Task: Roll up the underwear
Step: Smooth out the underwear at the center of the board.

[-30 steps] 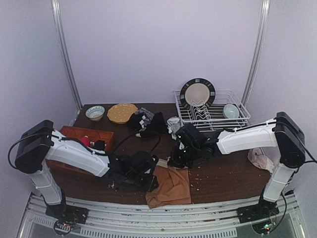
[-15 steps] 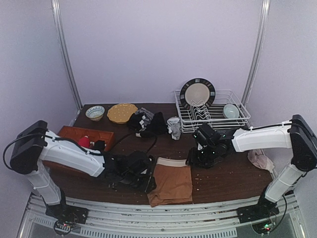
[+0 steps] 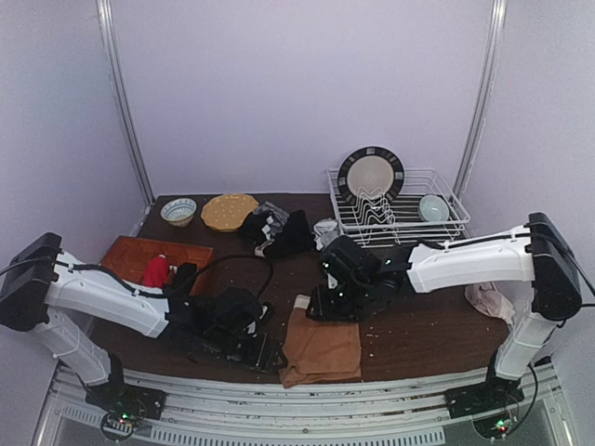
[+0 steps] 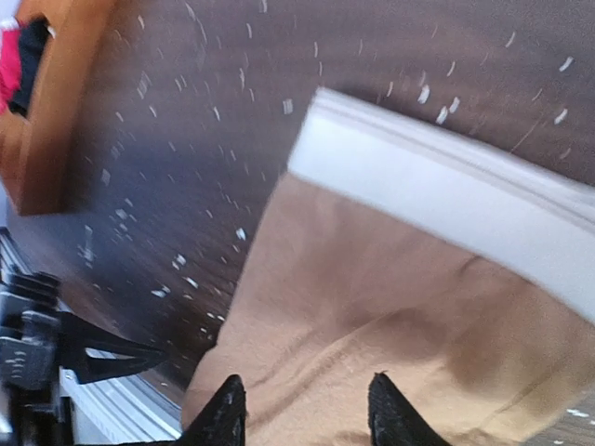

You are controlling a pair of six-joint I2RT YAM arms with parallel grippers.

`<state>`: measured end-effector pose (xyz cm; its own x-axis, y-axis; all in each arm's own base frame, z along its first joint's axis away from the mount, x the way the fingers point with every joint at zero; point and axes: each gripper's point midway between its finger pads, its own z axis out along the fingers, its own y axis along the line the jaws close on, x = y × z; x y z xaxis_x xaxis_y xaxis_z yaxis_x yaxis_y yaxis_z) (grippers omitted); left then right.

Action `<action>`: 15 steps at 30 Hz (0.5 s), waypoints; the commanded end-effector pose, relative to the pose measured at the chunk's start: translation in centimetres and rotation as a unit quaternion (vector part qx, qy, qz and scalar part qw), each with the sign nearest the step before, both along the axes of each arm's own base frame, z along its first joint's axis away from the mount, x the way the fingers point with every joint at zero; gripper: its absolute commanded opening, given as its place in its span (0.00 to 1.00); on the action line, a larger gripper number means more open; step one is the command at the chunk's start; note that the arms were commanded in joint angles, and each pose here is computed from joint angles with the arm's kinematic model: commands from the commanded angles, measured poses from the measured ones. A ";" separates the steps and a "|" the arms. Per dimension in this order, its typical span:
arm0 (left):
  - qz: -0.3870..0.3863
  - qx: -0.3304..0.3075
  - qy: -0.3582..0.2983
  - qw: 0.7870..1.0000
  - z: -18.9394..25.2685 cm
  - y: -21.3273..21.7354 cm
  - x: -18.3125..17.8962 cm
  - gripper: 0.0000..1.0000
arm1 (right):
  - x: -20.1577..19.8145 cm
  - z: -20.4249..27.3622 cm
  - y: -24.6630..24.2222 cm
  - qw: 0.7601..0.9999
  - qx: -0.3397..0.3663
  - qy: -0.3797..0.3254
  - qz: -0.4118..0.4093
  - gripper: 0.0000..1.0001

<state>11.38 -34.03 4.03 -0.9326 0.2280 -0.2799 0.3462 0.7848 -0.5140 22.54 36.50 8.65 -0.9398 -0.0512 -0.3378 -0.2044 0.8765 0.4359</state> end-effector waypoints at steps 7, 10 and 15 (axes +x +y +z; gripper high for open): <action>0.012 -0.027 0.077 0.997 -1.4 -1.7 -3.6 0.70 | -4.0 -5.1 1.5 0.998 -0.022 0.043 0.041 0.31; 0.023 -0.033 0.092 0.995 -2.0 -2.0 -3.9 0.73 | -4.7 -6.1 0.8 0.998 -0.025 0.051 0.035 0.29; 0.037 -0.046 0.110 0.992 -2.9 -2.0 -4.2 0.76 | -5.5 -6.8 0.4 0.997 -0.028 0.058 0.035 0.27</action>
<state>8.18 -37.21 3.85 -0.9739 0.1593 -0.1616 0.2267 0.7155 -0.6608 17.86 37.57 2.57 -0.9600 -0.1397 -0.2427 -0.2338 0.8767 0.4205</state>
